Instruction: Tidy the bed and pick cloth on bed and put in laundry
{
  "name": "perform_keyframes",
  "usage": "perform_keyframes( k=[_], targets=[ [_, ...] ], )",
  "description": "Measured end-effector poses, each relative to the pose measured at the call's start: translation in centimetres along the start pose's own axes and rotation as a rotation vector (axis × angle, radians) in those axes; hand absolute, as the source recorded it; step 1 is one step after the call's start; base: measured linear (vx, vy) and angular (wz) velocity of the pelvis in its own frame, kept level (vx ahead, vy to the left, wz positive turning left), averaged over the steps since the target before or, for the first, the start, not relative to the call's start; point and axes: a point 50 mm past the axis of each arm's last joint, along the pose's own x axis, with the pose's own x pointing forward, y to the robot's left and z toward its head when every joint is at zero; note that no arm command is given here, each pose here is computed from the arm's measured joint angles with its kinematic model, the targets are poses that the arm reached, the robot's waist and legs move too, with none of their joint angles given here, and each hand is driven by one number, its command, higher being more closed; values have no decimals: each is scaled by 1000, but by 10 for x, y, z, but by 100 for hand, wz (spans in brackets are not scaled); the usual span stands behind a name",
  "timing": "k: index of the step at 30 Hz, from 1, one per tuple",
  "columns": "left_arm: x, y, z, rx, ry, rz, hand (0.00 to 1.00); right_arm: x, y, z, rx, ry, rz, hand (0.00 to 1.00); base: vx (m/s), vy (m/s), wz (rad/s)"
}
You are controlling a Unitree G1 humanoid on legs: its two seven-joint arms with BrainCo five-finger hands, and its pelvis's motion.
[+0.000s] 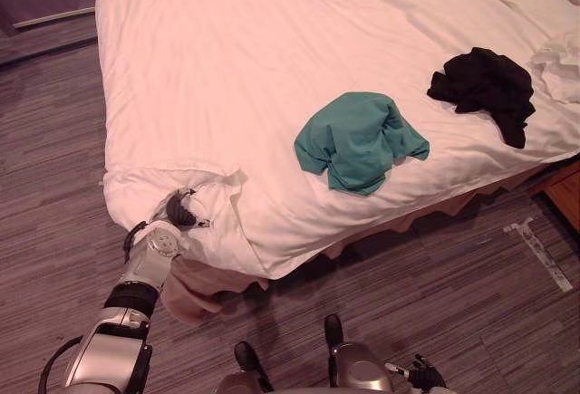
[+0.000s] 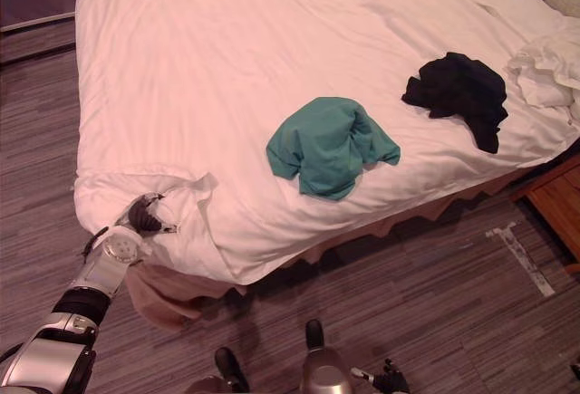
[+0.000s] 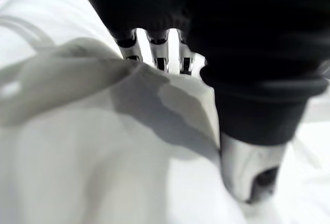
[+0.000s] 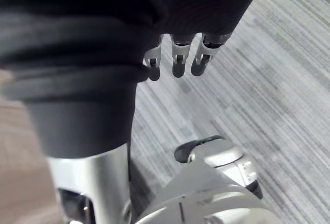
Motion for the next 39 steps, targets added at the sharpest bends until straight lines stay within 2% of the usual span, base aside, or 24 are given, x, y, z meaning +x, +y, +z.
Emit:
perform_keyframes(
  k=[2,3,5,9,12,14,15,16,19,20,22,25,26,29,30,32,35,39],
  targets=[
    [-11,-11,-27,-69,82,11,100,2,-40,37,88,-119,-128,0,47,-2,5],
    [-15,-13,-36,-91,108,18,0,2,-52,49,102,-159,-164,0,25,-8,10],
    [-34,-23,-77,-157,242,26,0,-6,-88,95,142,-314,-277,0,22,-20,15],
    [-65,-29,-128,-284,427,51,0,-22,-104,140,129,-484,-326,0,-19,-19,27],
    [-74,-27,-142,-408,486,100,0,-28,-90,173,68,-599,-282,0,-26,-17,16],
    [-81,-25,-152,-475,534,134,0,-35,-70,201,-41,-700,-205,0,-41,-7,10],
    [-89,-30,-163,-507,598,155,0,-42,-56,221,-156,-770,-143,0,-12,1,19],
    [-95,-33,-170,-515,639,156,0,-45,-50,228,-198,-796,-118,100,-1,5,23],
    [-138,-43,-211,-510,857,178,0,-56,-19,256,-359,-888,5,100,60,4,25],
    [-163,-46,-229,-486,955,185,0,-61,0,266,-435,-919,88,100,84,-3,43],
    [-185,-50,-242,-451,1017,184,0,-69,31,280,-511,-977,210,100,73,9,54],
    [-203,-76,-240,-414,1015,93,0,-103,92,309,-626,-1148,430,100,35,14,49],
    [-203,-82,-237,-399,999,63,0,-112,101,315,-639,-1186,464,100,-13,36,50],
    [-191,-117,-206,-392,843,-74,0,-176,152,348,-618,-1430,680,100,-98,43,36],
    [-181,-122,-191,-399,755,-97,0,-202,168,357,-584,-1516,751,100,-174,45,30],
    [-163,-123,-171,-432,654,-101,0,-227,182,362,-569,-1582,828,100,-169,49,12],
    [-134,-117,-138,-489,490,-81,0,-243,195,361,-585,-1582,909,100,-158,55,20],
    [-113,-120,-97,-518,314,-141,0,-239,218,347,-568,-1452,1009,100,-56,48,25]
  ],
)
